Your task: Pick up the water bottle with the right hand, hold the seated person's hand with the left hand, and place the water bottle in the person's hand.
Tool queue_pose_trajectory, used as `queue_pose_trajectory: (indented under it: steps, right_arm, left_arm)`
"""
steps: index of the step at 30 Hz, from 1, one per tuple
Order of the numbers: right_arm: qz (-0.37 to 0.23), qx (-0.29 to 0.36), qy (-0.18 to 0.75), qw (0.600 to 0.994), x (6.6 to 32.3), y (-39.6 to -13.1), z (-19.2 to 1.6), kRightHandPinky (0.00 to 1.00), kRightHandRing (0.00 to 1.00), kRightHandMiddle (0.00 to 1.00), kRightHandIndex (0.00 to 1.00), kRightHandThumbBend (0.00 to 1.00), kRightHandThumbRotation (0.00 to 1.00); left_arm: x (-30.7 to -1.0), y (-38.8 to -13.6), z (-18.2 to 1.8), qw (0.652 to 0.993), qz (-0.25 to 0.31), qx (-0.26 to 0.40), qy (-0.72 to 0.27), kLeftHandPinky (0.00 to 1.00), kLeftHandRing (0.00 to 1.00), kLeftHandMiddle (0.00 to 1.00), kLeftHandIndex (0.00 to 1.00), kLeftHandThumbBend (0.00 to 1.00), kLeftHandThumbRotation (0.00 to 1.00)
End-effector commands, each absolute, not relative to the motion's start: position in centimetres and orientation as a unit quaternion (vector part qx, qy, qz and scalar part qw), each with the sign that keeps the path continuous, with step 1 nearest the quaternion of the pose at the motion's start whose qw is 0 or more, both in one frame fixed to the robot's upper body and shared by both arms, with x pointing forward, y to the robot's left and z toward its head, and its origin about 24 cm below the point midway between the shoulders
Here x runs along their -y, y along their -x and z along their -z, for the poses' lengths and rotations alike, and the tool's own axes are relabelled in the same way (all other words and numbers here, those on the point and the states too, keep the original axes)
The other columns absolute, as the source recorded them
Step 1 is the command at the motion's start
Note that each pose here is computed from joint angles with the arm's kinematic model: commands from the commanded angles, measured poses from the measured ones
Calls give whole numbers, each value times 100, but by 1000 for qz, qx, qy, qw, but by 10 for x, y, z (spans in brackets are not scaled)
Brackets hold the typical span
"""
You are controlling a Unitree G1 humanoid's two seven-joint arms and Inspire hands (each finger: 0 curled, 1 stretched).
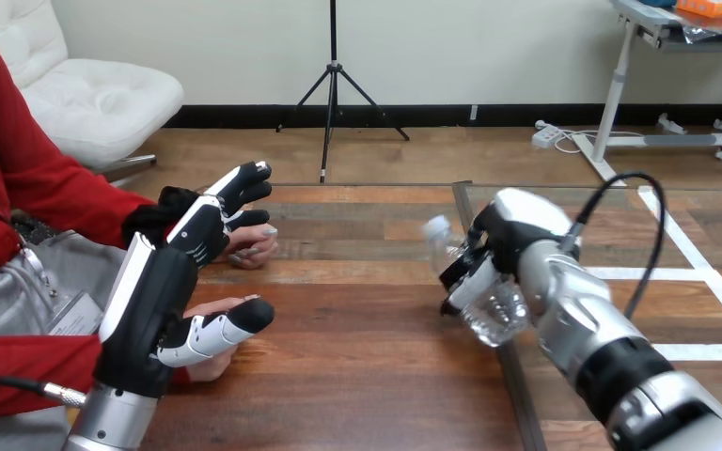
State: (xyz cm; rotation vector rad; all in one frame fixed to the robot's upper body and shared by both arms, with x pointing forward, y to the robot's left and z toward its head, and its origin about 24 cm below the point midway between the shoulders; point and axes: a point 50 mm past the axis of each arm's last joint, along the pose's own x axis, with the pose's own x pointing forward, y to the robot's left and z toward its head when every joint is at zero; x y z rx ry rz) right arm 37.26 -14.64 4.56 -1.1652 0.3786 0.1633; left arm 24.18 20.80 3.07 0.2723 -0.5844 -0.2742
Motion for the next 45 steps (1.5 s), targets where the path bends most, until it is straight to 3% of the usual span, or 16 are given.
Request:
queue_pose_trajectory:
  steps: [1, 11, 22, 37, 45]
  right_arm:
    - [-39, -120, 527, 840, 147, -379, -75, 28, 34, 44, 52, 91, 0]
    - [-23, -87, 503, 860, 152, -368, -81, 31, 37, 45, 52, 89, 0]
    - [-8, -53, 469, 882, 159, -355, -86, 46, 44, 48, 52, 87, 0]
    - [10, -4, 409, 913, 165, -335, -86, 35, 42, 50, 51, 86, 0]
    - [12, 25, 371, 928, 168, -323, -82, 36, 42, 50, 52, 84, 0]
  left_arm:
    - [-206, -255, -50, 925, 133, 330, -135, 79, 87, 90, 88, 100, 74]
    - [-208, -255, -49, 926, 134, 328, -131, 79, 88, 90, 88, 100, 74]
    - [-210, -255, -49, 925, 135, 329, -134, 79, 88, 89, 88, 100, 74]
    - [-213, -255, -51, 925, 142, 326, -137, 79, 88, 89, 88, 100, 74]
    - [-214, -255, -52, 923, 139, 331, -137, 78, 87, 89, 87, 100, 74]
